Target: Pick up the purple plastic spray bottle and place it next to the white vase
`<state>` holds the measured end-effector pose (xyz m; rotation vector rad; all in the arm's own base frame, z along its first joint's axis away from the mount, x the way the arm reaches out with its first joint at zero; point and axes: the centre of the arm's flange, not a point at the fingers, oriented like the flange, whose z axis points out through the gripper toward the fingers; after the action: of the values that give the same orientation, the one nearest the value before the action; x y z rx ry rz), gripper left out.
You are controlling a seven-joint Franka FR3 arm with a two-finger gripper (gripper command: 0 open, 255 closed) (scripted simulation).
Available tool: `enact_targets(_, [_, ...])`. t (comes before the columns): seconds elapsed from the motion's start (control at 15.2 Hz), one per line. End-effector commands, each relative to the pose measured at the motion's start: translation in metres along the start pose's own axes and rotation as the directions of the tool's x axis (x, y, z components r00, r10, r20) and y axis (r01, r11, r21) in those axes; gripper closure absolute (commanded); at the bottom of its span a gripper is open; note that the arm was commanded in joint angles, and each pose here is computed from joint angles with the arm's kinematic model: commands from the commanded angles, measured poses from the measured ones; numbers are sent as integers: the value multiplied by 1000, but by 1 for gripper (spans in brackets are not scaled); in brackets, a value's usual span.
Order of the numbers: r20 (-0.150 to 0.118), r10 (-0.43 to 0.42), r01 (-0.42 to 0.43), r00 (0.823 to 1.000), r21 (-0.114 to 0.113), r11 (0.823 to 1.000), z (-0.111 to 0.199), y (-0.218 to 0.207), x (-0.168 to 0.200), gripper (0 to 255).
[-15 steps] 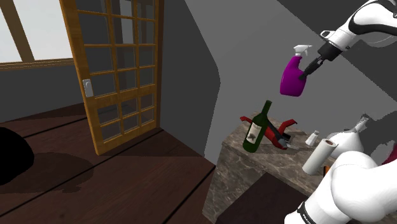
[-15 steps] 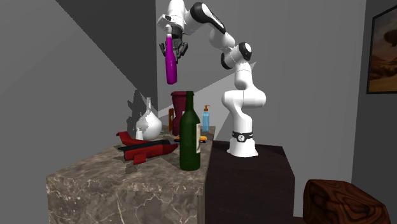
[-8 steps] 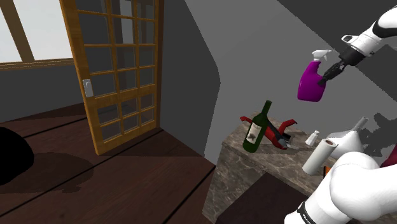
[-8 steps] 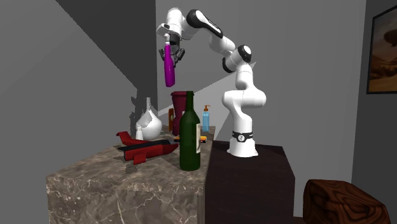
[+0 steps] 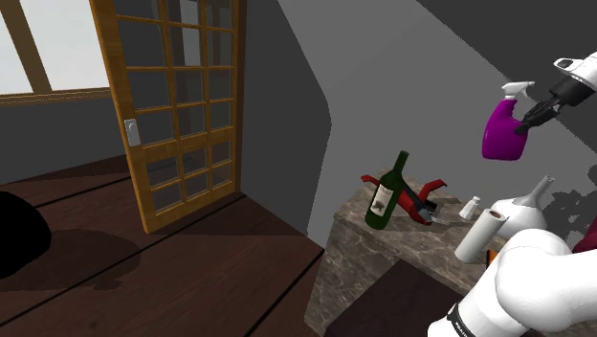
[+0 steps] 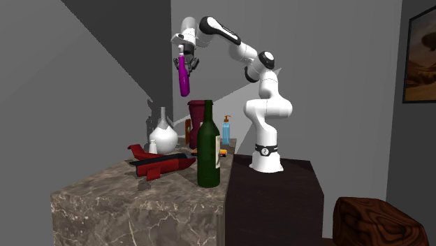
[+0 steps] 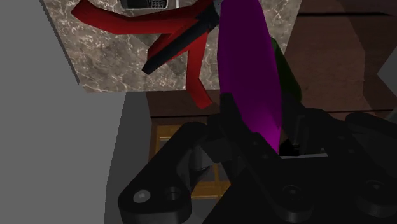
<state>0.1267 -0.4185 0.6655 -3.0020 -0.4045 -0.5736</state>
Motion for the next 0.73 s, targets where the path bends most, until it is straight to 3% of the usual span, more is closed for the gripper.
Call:
enact_targets(0.0, [0,-1,1,1000,0,1000,-9,8,-25,255])
enact_targets(0.46, [0,-1,1,1000,0,1000,-39,37,-99,255])
enact_targets(0.66, [0,-1,1,1000,0,1000,-25,37,-105,255])
